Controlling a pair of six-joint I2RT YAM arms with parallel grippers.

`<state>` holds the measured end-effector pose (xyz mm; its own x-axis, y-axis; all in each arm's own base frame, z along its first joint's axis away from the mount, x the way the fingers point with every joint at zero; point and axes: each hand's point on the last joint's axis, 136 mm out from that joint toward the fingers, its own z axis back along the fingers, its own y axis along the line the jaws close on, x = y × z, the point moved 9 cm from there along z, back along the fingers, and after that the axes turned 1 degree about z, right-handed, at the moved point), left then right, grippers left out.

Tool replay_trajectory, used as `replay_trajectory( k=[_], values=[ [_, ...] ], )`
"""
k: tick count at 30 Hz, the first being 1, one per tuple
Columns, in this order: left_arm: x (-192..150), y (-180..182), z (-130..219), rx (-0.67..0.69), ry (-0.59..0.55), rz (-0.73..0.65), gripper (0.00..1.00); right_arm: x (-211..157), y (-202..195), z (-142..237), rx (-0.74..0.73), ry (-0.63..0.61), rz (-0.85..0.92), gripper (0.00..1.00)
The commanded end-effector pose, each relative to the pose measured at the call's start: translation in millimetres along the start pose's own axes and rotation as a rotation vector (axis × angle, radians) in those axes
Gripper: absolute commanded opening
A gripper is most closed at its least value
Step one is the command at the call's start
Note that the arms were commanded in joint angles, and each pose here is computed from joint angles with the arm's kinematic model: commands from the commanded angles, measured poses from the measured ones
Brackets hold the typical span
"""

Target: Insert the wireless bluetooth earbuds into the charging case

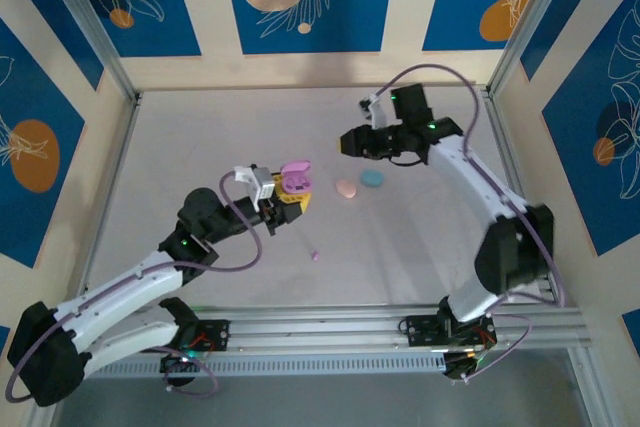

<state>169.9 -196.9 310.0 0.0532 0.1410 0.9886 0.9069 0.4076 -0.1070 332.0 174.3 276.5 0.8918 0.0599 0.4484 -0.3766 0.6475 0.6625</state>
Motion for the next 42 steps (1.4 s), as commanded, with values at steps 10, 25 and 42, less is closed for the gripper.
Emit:
replay_trajectory(
  k=[10, 25, 42],
  values=[
    [26, -6, 11, 0.043, -0.042, -0.009, 0.21, -25, -32, -135, -0.225, 0.364, -0.331, 0.43],
    [28, -8, 17, 0.054, -0.034, -0.022, 0.22, -38, -36, -193, -0.327, 0.373, -0.427, 0.48],
    [30, -8, 17, 0.056, -0.032, -0.026, 0.21, -30, -48, -215, -0.408, 0.341, -0.387, 0.42]
  ],
)
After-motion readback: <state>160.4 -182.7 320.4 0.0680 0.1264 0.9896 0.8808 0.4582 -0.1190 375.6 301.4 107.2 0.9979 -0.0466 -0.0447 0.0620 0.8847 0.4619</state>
